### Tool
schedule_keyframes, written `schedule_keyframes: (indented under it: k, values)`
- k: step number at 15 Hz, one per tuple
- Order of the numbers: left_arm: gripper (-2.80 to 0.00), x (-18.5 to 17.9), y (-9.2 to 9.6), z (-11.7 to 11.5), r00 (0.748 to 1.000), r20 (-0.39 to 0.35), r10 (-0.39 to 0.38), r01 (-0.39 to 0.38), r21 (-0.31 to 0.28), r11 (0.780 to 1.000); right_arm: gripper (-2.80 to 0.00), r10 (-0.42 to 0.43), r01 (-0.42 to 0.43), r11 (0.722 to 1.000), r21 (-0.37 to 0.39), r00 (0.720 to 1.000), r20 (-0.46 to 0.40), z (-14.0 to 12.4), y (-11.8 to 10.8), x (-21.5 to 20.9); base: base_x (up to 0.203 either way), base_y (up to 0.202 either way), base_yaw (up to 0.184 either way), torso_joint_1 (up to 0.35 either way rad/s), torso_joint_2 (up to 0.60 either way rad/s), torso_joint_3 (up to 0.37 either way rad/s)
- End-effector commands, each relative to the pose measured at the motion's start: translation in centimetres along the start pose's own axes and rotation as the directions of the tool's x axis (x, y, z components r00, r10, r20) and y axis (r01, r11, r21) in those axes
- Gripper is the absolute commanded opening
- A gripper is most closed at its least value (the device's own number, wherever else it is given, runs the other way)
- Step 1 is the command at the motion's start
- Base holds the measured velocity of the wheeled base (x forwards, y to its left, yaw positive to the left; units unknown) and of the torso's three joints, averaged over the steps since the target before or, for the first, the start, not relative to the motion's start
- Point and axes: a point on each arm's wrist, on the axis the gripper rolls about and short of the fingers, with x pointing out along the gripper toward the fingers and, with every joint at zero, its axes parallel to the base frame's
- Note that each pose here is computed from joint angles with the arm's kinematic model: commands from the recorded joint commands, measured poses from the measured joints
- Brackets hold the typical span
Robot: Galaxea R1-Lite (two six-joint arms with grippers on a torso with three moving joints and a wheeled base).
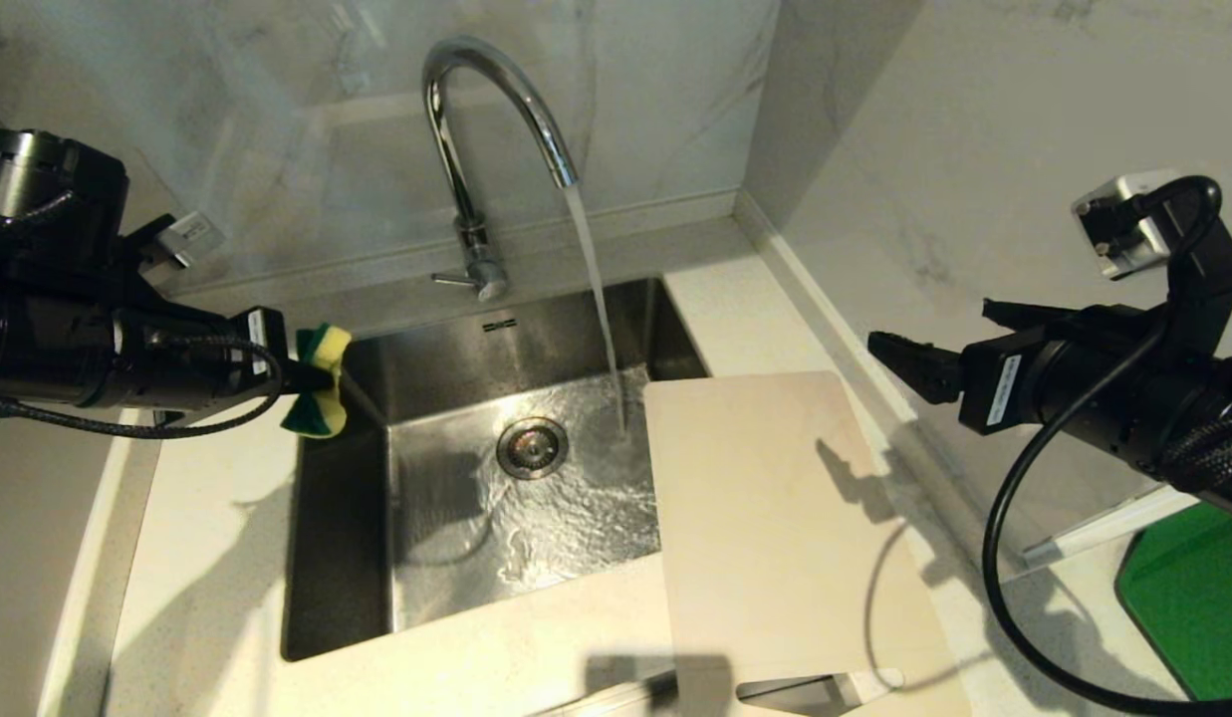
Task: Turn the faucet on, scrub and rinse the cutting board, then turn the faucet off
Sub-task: Put down the cleaning cloth
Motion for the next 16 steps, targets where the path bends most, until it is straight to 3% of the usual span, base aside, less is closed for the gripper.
schedule_keyframes:
  k: [1, 5, 8, 15, 16]
  values:
    - [-2.80, -0.04, -0.03, -0.04, 1.000, -0.002, -0.002, 0.002, -0.002, 1.000, 0.00, -0.007, 0.007, 1.000, -0.001, 1.000, -0.002, -0.08, 0.01, -0.02, 0.000, 0.000, 0.000, 0.000, 0.00, 0.000]
    - [-2.80, -0.04, -0.03, -0.04, 1.000, -0.002, -0.002, 0.002, -0.002, 1.000, 0.00, -0.005, 0.005, 1.000, 0.010, 1.000, -0.003, -0.13, 0.02, -0.03, 0.000, 0.000, 0.000, 0.000, 0.00, 0.000]
    - [-2.80, -0.04, -0.03, -0.04, 1.000, -0.002, -0.001, 0.001, -0.002, 1.000, 0.00, -0.011, 0.011, 0.998, 0.060, 1.000, -0.003, -0.14, -0.11, -0.04, 0.000, 0.000, 0.000, 0.000, 0.00, 0.000]
    - [-2.80, -0.15, -0.03, 0.00, 1.000, 0.006, 0.008, -0.008, -0.002, 1.000, 0.00, -0.017, 0.017, 0.998, 0.061, 1.000, -0.001, -0.13, -0.23, -0.19, 0.000, 0.000, 0.000, 0.000, 0.00, 0.000]
    - [-2.80, -0.15, -0.02, -0.01, 1.000, 0.006, 0.009, -0.009, -0.002, 1.000, -2.80, -0.017, 0.017, 0.998, 0.061, 1.000, -0.001, -0.14, -0.23, -0.19, 0.000, 0.000, 0.000, 0.000, 0.00, 0.000]
